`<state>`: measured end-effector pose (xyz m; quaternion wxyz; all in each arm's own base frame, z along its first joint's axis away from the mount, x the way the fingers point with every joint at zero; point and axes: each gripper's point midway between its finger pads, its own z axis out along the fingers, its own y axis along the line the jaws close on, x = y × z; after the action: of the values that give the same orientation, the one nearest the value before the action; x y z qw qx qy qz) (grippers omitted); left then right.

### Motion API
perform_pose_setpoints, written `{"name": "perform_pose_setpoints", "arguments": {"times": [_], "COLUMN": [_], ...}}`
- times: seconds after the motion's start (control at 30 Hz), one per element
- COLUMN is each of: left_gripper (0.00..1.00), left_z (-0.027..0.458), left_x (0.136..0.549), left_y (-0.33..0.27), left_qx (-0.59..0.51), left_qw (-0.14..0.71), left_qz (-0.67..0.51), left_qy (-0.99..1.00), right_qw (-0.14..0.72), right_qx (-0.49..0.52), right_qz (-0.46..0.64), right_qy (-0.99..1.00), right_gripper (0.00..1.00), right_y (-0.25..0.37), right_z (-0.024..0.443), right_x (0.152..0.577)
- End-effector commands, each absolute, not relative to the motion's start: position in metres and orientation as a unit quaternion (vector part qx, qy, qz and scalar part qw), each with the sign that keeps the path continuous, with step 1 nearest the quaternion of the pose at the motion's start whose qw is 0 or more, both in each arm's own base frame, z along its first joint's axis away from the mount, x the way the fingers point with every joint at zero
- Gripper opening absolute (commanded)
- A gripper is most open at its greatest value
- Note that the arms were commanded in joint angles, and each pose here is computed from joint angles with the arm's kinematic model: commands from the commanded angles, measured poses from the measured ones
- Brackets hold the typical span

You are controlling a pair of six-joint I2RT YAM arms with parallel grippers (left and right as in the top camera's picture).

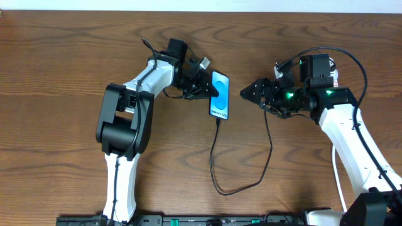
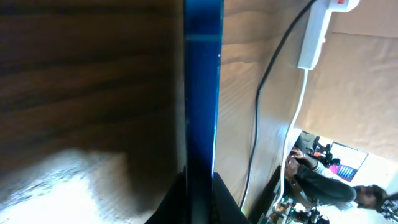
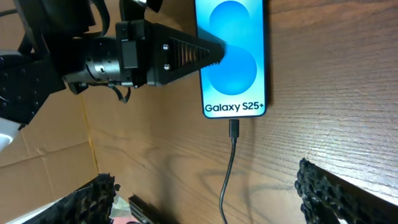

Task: Plug charger to phone and switch on socket
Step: 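Open the right gripper and lower the phone with the left gripper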

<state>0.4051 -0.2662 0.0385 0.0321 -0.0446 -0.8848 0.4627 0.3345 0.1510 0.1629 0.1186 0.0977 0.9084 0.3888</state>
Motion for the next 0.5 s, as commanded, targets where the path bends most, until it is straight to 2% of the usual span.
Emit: {"name": "perform_pose_setpoints", "arguments": {"times": [0.0, 0.47], "left_gripper": [0.07, 0.07], "left_z": [0.053, 0.037], "left_x": [0.407, 0.406], "left_y": [-0.27, -0.266], "left_qx": [-0.067, -0.065], "left_qw": [0.019, 0.013], "left_qz": [0.479, 0.432], "left_qy": [-0.875, -0.899], "right_qw": [0.131, 0.131], "right_qx": [0.091, 0.092], "right_qz": [0.382, 0.381], "right_qy": [0.91, 0.911], "right_gripper": [0.92, 0.93], "right_y": [0.148, 0.147], "right_z": [0.166, 0.165], "right_x": [0.337, 0.337]}}
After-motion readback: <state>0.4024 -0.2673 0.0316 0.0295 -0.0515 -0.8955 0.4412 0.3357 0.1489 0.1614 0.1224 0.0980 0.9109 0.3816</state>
